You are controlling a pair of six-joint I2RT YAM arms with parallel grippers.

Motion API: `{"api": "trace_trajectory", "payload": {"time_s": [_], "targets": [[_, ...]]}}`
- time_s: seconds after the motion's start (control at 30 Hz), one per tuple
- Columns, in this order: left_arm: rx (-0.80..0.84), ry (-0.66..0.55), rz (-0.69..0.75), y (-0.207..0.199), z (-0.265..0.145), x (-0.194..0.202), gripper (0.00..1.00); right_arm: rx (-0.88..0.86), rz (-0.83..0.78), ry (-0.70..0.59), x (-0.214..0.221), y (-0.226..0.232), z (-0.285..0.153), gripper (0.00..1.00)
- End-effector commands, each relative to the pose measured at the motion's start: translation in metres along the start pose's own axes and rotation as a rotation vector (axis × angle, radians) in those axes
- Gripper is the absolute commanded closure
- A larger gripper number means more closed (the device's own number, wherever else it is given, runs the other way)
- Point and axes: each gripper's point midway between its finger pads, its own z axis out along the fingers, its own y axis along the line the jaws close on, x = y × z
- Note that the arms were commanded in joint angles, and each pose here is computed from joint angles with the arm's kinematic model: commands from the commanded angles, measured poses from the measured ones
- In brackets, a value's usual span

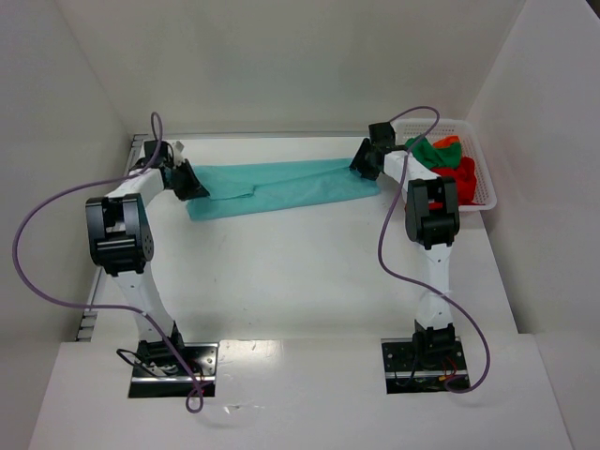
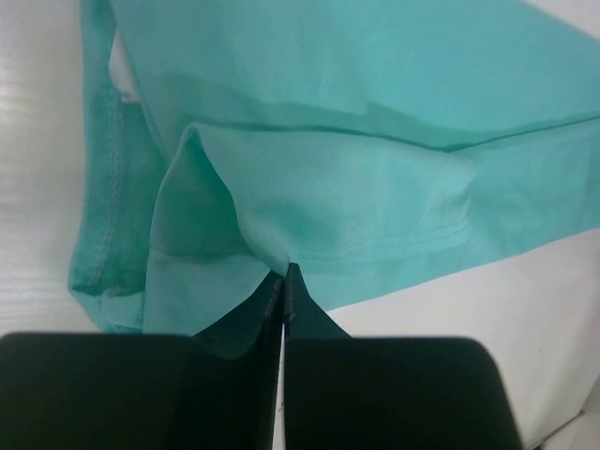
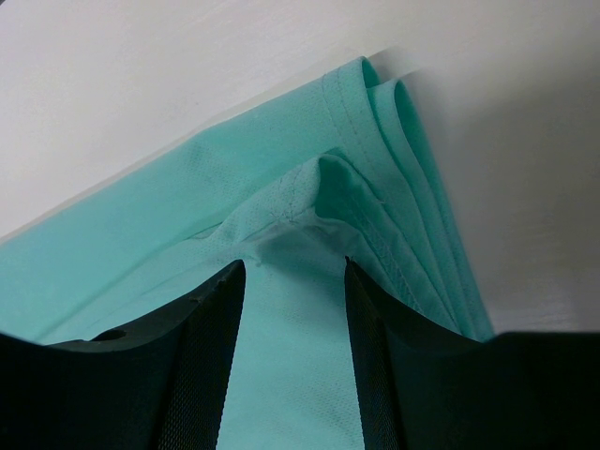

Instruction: Fold and stack the t-shirts

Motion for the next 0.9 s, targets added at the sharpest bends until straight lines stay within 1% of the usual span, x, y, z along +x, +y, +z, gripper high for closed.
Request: {"api": "trace_trajectory", "payload": {"time_s": [0.0, 0.1, 0.13, 0.17, 0.23, 0.3, 0.47, 0.53, 0.87], "targets": [[0.082, -0.067, 0.012, -0.019, -0.004, -0.033, 1.00, -0.017, -0.028, -0.046, -0.014, 0.012, -0.016, 0.47], [0.105, -0.082, -0.012, -0.017, -0.003, -0.045, 1.00, -0.012, -0.027, -0.038, -0.011, 0.010, -0.013, 0.47], [0.120, -0.093, -0.003, -0.022, -0.006, -0.051, 1.00, -0.012, -0.027, -0.038, -0.013, 0.011, -0.014, 0.47], [0.115, -0.079, -0.020, -0.017, 0.003, -0.048, 1.00, -0.012, -0.027, -0.038, -0.013, 0.011, -0.014, 0.47], [0.137, -0.075, -0.026, -0.019, 0.007, -0.049, 1.00, -0.012, -0.027, -0.038, -0.013, 0.011, -0.014, 0.47], [0.149, -0.094, -0.030, -0.017, 0.011, -0.059, 1.00, -0.005, -0.027, -0.043, -0.014, 0.010, -0.014, 0.47], [0.191, -0.095, -0.070, -0.019, 0.024, -0.062, 1.00, -0.004, -0.037, -0.043, -0.014, 0.009, -0.011, 0.47], [0.195, -0.104, -0.064, -0.018, 0.029, -0.068, 1.00, -0.004, -0.037, -0.043, -0.014, 0.009, -0.011, 0.47], [0.256, -0.176, -0.073, -0.033, 0.029, -0.095, 0.97, 0.001, -0.037, -0.036, -0.010, 0.007, -0.010, 0.47]]}}
